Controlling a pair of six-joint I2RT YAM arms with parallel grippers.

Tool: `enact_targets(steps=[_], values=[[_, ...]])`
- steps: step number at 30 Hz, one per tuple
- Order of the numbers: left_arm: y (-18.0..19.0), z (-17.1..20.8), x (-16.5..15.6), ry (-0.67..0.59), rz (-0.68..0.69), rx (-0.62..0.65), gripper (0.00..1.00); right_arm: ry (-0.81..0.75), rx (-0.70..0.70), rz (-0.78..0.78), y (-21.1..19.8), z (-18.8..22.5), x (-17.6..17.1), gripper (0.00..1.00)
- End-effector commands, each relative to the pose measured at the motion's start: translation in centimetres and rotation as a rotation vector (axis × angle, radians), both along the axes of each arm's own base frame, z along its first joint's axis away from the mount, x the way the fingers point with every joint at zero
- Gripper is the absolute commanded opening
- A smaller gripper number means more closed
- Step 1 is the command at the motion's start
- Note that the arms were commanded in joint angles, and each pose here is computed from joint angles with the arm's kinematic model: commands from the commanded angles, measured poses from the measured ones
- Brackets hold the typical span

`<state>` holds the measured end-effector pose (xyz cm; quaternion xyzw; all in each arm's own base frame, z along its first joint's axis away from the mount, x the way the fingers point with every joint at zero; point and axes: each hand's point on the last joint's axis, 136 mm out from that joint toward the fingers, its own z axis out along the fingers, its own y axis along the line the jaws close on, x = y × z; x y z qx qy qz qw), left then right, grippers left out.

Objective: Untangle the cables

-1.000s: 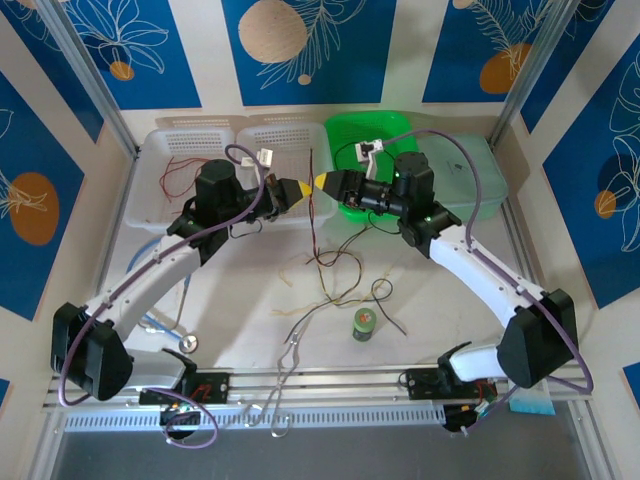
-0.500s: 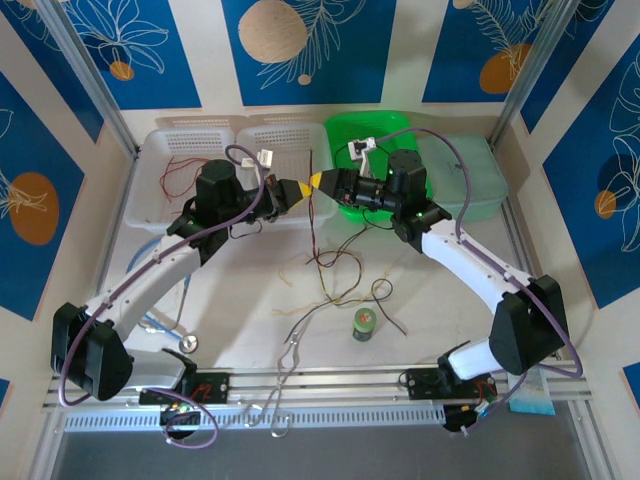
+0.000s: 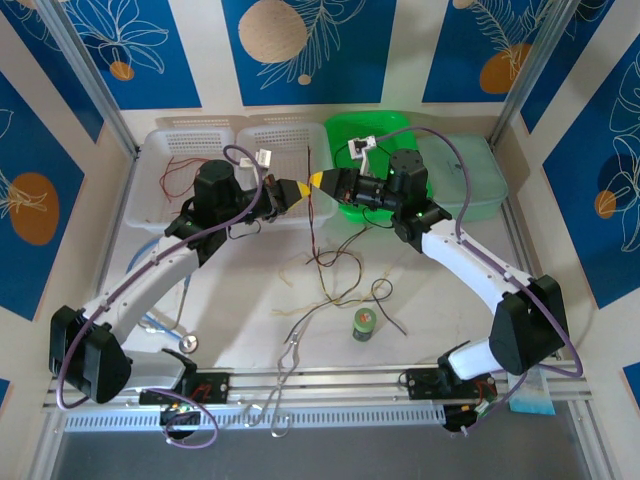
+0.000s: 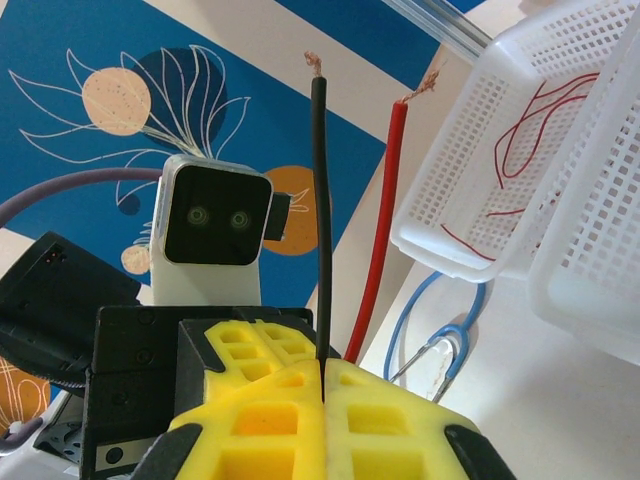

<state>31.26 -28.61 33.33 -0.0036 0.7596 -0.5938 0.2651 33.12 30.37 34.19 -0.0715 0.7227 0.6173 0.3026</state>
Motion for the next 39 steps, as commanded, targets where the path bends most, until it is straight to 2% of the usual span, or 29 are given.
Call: enact_targets(steps=[1, 8, 16, 26, 35, 39], values=[[0.2, 2.0, -0.6, -0.068, -0.003, -0.003, 0.00, -0.060, 0.010, -0.036, -0.9, 1.2, -0.4, 0.00], [0.4, 2.0, -0.5, -0.070, 0.006, 0.004, 0.00, -0.060, -0.024, -0.135, -2.5, 0.6, 0.2, 0.00], [2.8, 2.2, 0.0, -0.122, 0.128, 0.100, 0.00, -0.093, -0.055, -0.343, -6.6, 1.1, 0.6, 0.00], [7.5, 7.5, 0.1, -0.347, 0.330, 0.304, 0.00, -0.313, -0.124, -0.603, -12.7, 6.6, -1.5, 0.00], [9.6, 11.7, 0.0, -0.496, 0.422, 0.374, 0.00, -0.431, -0.130, -0.727, -16.0, 10.8, -2.5, 0.00], [10.1, 12.9, -0.1, -0.528, 0.447, 0.379, 0.00, -0.434, -0.127, -0.724, -16.3, 11.5, -2.4, 0.00]])
